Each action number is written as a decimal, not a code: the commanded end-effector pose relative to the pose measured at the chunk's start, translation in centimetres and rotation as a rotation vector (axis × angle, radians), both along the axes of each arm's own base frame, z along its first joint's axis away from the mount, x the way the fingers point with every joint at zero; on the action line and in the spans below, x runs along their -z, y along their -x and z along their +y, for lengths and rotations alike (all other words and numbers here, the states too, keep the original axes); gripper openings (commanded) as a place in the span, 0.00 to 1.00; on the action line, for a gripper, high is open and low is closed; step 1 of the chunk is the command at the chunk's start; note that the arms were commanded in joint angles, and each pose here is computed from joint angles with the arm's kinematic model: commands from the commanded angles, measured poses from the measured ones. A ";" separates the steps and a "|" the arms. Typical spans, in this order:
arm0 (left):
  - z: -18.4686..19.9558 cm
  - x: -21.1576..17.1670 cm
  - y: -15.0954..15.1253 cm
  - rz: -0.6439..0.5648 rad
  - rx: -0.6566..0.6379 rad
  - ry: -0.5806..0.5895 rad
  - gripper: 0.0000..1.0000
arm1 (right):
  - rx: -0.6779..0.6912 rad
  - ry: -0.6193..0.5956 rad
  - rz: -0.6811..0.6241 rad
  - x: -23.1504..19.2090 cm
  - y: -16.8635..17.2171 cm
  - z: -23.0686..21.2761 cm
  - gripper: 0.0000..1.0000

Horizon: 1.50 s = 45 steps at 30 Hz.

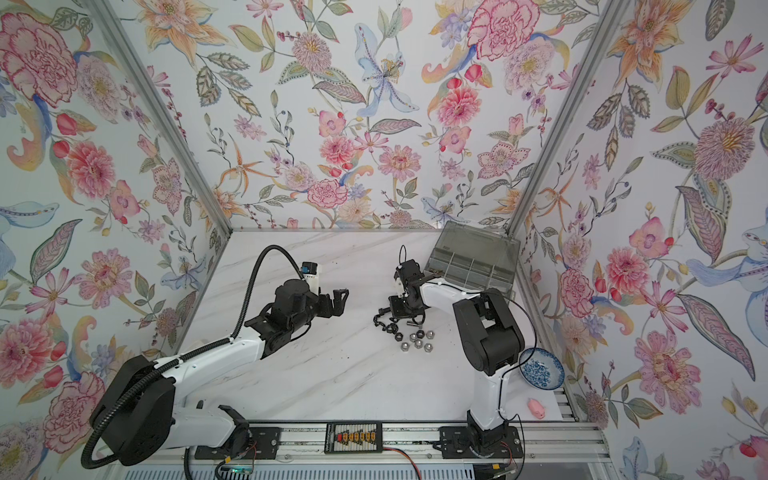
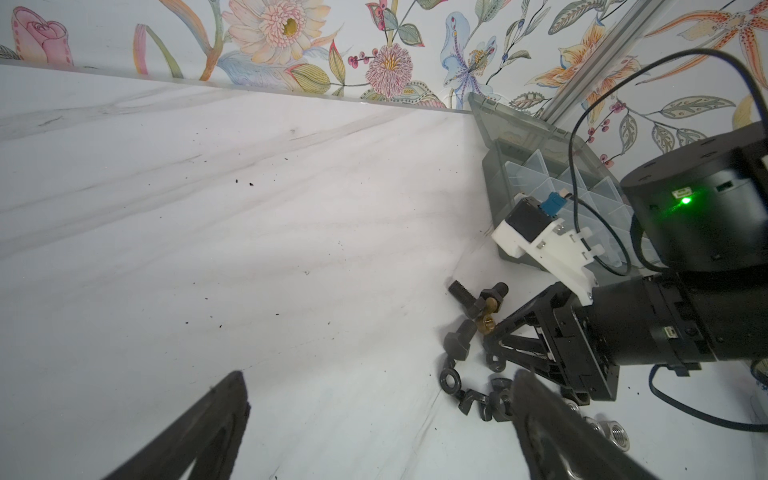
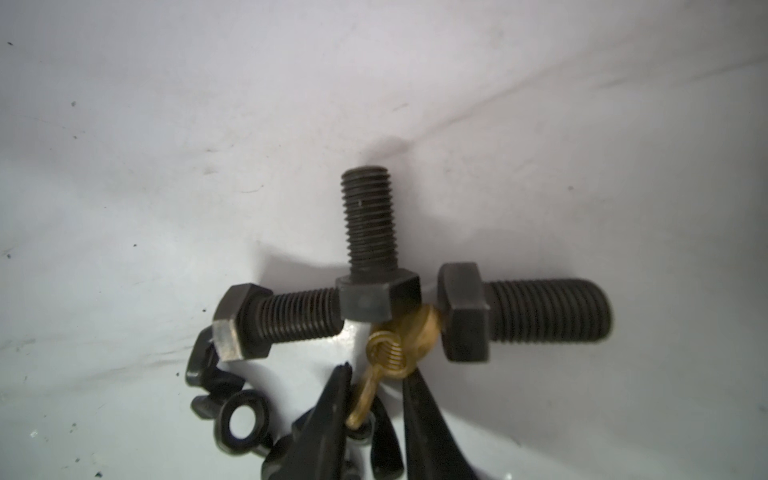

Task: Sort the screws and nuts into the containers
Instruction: 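Lower the right gripper onto the second brass wing nut and grasp it, then lift the brass wing nut with the right gripper over the box compartment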

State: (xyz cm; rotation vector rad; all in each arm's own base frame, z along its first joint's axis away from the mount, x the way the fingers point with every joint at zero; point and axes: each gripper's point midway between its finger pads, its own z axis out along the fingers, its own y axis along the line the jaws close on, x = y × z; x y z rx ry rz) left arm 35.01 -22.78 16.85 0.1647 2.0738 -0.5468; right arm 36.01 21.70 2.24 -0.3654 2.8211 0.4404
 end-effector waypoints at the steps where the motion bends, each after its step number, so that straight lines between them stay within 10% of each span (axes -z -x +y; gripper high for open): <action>1: -0.2 0.8 0.3 0.012 0.005 -0.016 0.99 | -0.006 0.043 0.012 -0.3 0.8 -0.7 0.23; 45: -0.3 1.1 0.4 0.019 0.012 -0.013 0.99 | -0.025 0.063 -0.059 -2.1 -0.4 -2.0 0.00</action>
